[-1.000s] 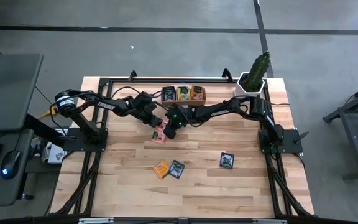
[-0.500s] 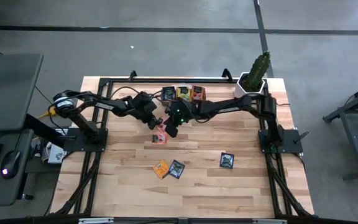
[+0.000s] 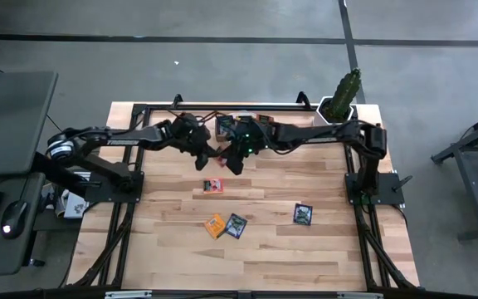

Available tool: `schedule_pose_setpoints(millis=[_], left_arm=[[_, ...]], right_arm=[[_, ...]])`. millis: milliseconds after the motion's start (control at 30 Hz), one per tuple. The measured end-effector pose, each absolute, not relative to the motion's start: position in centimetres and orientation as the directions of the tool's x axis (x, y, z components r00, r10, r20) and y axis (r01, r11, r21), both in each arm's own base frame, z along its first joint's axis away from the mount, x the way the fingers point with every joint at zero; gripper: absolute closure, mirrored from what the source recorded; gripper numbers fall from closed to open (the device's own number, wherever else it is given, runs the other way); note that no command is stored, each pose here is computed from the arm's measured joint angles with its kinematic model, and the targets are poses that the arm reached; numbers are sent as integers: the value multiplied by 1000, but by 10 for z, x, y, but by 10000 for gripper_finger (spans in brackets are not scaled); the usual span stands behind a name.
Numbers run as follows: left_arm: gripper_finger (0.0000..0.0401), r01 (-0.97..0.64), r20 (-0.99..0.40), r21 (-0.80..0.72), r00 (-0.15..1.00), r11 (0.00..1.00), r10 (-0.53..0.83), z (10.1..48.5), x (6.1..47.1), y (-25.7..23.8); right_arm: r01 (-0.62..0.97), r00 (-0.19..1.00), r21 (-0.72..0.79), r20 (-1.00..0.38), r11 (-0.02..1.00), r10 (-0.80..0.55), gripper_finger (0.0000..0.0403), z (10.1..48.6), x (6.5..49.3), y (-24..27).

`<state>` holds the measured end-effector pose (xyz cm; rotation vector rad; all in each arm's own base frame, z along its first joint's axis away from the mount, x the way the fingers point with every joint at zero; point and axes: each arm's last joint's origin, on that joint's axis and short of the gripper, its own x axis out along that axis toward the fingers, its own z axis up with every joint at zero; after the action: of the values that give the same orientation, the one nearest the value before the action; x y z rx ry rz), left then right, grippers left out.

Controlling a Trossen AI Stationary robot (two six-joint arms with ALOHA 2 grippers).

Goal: Pick & Place Tea
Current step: Put the top orange tea bag in the right compartment of the organizer

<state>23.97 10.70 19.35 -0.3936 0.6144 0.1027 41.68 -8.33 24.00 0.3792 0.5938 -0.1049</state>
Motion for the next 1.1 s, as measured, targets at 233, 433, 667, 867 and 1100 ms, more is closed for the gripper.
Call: schedule_pose_setpoints(millis=[233, 433, 667, 867, 1100], left_arm=[[401, -159, -652, -198, 758, 967, -9, 222, 246, 102], [401, -119, -683, -104, 730, 987, 16, 238, 253, 93], [401, -92, -690, -49, 724, 995, 33, 247, 259, 83], [401, -93, -686, -50, 727, 994, 33, 248, 259, 83], [401, -76, -656, -58, 755, 995, 19, 251, 262, 83]], right_arm=[[206, 828, 341, -560, 917, 22, 257, 247, 409, -96], [211, 828, 374, -559, 903, 38, 211, 249, 405, -105], [192, 823, 387, -564, 902, 66, 199, 249, 403, -109], [160, 823, 389, -560, 907, 94, 198, 249, 404, -106], [114, 828, 386, -547, 915, 128, 209, 250, 405, -103]])
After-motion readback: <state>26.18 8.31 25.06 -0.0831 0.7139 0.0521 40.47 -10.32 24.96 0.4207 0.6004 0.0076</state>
